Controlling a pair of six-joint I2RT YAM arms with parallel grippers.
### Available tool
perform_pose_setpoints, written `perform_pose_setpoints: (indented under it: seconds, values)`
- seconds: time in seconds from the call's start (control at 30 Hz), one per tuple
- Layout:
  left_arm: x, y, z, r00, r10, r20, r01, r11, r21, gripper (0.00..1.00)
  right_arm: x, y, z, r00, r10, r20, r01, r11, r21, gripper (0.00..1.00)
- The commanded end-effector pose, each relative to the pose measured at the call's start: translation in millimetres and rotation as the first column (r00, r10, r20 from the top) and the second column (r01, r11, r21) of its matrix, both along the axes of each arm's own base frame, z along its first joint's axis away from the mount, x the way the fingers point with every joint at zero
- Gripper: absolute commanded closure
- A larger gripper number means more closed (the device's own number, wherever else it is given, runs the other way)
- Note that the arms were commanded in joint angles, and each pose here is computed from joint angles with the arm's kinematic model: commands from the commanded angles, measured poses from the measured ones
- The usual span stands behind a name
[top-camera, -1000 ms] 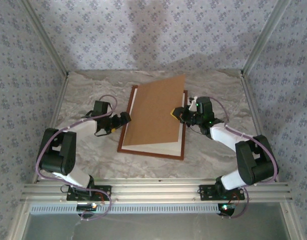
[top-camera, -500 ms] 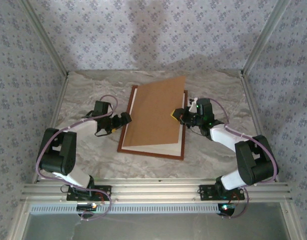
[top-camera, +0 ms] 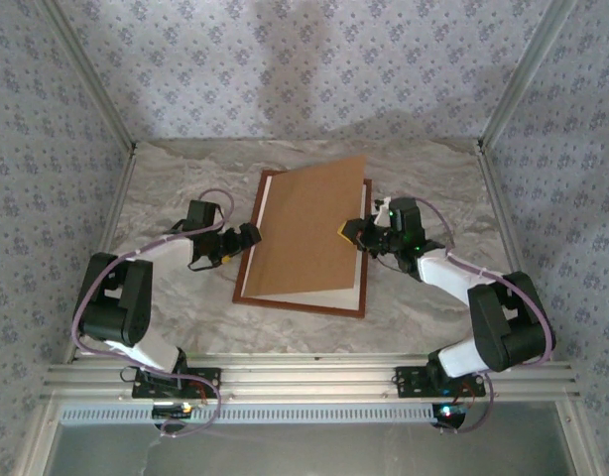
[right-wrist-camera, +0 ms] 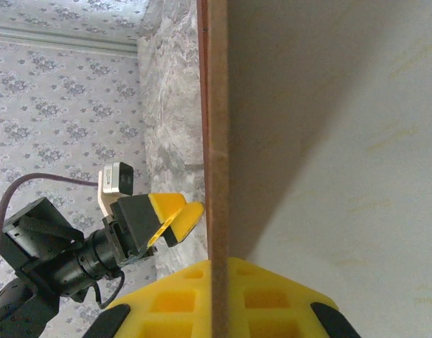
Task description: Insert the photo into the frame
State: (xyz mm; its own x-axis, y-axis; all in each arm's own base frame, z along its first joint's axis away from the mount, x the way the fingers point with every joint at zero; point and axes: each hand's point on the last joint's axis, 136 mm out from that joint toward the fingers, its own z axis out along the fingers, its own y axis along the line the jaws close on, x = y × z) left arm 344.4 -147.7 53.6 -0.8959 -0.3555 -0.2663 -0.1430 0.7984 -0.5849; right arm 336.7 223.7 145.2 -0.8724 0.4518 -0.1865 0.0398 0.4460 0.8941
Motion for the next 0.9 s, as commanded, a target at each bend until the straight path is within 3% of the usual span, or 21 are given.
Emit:
perform_pose_setpoints:
  seconds: [0.0,0.6,0.87]
  values:
    - [2.9,-6.0,4.0,1.0,-0.024,0.006,0.024,1.0,-0.008,0.01,-7.6,5.2,8.8,0.999,0.042,0.022,-0.042,0.999,0.01,1.0]
    - [-2.2,-15.7,0.9,0.999,-0.041,-0.003,0.041,0.999,-0.02,0.01,0.8,20.7,5.7,0.981,0.157,0.111,-0.158,0.987,-0.007,1.0]
    - [-4.7,-25.2,2.9,0.999,-0.053,0.0,0.053,0.998,-0.04,0.02,0.3,19.9,-6.7,0.99,0.116,0.086,-0.119,0.992,0.031,1.0]
